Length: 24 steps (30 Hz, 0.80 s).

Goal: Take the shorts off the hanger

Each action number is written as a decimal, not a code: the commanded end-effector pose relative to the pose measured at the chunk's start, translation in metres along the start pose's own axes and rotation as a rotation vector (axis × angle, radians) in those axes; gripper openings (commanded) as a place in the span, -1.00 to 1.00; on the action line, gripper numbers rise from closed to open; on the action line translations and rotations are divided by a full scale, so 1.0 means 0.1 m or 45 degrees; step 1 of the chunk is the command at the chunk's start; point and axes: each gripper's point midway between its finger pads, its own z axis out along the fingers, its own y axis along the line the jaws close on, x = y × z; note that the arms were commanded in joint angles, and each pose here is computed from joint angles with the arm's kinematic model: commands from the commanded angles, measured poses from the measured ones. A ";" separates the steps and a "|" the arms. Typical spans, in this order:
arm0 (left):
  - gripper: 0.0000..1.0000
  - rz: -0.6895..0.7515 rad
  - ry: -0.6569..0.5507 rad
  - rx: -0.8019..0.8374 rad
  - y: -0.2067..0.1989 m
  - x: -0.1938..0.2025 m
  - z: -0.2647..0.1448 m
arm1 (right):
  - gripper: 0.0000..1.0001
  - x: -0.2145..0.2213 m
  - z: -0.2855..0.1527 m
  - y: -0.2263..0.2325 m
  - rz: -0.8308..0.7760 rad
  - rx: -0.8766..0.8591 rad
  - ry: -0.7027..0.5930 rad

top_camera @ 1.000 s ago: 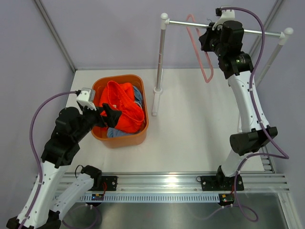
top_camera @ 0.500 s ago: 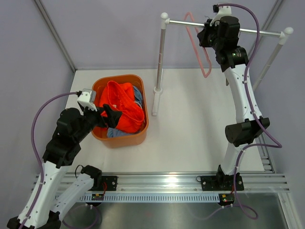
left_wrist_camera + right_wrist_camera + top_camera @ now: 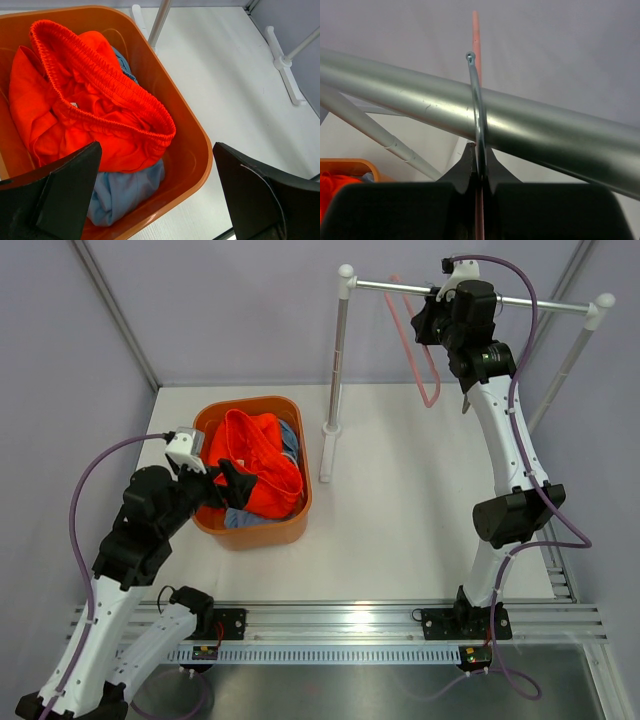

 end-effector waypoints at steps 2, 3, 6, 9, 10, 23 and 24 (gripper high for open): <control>0.98 0.029 -0.043 0.025 -0.03 -0.09 0.04 | -1.00 -0.18 -0.13 0.04 0.019 -0.012 -0.056; 0.98 0.031 -0.041 0.025 -0.03 -0.08 0.05 | -0.99 -0.20 -0.14 0.04 0.021 -0.009 -0.061; 0.98 0.030 -0.039 0.018 -0.02 -0.07 0.06 | -0.64 -0.26 -0.22 0.05 0.024 -0.010 -0.077; 0.98 0.032 -0.037 0.011 -0.01 -0.06 0.06 | -0.36 -0.36 -0.33 0.05 0.030 -0.003 -0.104; 0.98 0.034 -0.038 0.006 0.00 -0.06 0.06 | -0.28 -0.40 -0.39 0.05 0.032 0.006 -0.113; 0.98 0.077 -0.001 -0.093 0.20 0.12 0.14 | 0.99 -0.69 -1.16 0.15 0.163 -0.015 -0.216; 0.98 0.085 -0.003 -0.111 0.23 0.12 0.13 | 0.99 -0.67 -1.29 0.17 0.176 -0.031 -0.220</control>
